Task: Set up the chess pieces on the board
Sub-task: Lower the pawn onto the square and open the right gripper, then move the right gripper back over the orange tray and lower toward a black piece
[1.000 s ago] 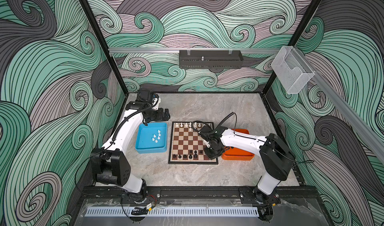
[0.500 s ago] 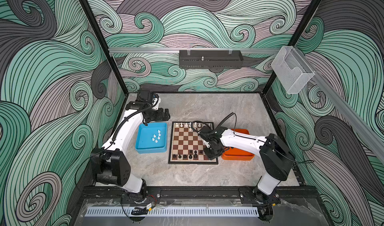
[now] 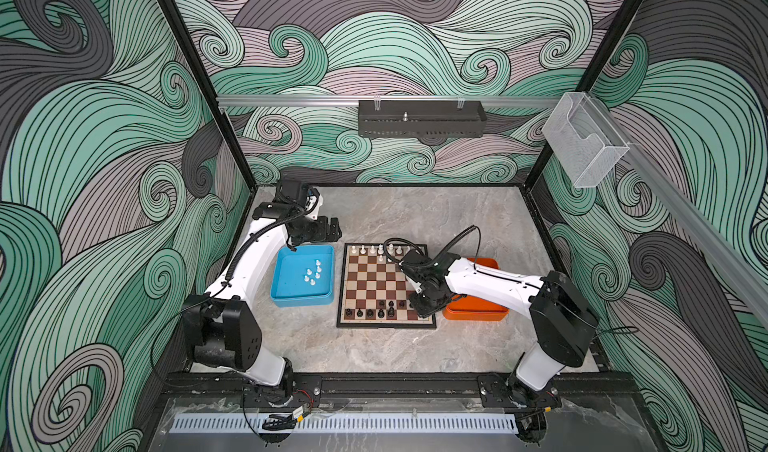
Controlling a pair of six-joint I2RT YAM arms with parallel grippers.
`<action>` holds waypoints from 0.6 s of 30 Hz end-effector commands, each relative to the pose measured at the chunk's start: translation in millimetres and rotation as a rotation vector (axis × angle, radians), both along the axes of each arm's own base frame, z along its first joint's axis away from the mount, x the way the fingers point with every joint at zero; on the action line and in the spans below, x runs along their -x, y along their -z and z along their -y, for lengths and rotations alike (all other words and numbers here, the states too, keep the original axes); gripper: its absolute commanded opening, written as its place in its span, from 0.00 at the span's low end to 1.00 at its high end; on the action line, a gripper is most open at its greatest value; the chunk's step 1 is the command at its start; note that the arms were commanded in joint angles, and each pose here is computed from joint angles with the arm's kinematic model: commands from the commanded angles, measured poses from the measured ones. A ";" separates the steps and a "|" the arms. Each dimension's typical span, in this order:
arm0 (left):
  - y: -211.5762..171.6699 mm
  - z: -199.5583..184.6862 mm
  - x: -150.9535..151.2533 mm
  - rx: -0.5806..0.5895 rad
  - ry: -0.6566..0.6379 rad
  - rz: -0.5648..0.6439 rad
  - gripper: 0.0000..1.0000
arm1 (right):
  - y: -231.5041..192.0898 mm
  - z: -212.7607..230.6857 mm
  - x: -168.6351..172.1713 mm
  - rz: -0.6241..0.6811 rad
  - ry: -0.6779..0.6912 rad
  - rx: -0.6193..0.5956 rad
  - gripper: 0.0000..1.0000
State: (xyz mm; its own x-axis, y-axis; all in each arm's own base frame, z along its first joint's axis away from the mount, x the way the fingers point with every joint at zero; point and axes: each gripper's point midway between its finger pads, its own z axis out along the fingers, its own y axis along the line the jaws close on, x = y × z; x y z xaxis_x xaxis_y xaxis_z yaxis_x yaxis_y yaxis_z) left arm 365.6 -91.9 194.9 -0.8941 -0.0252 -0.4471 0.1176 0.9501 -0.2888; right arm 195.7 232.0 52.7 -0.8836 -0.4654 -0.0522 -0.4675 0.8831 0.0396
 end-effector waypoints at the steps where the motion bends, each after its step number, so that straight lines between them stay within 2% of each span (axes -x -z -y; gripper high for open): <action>1: -14.1 4.3 -9.8 0.019 -0.007 0.034 0.97 | -15.5 4.8 -3.3 0.047 -0.009 0.009 0.32; 9: -26.5 3.8 -18.4 0.018 -0.019 0.061 0.96 | -55.6 1.2 -14.4 0.122 -0.014 -0.055 0.33; 12: -37.1 -2.0 -24.0 -0.021 -0.027 0.094 0.97 | -74.6 1.0 -25.3 0.162 -0.002 -0.096 0.33; 18: -63.9 -9.0 -34.4 -0.071 -0.028 0.164 0.98 | -101.6 18.4 -60.2 0.204 0.107 -0.175 0.40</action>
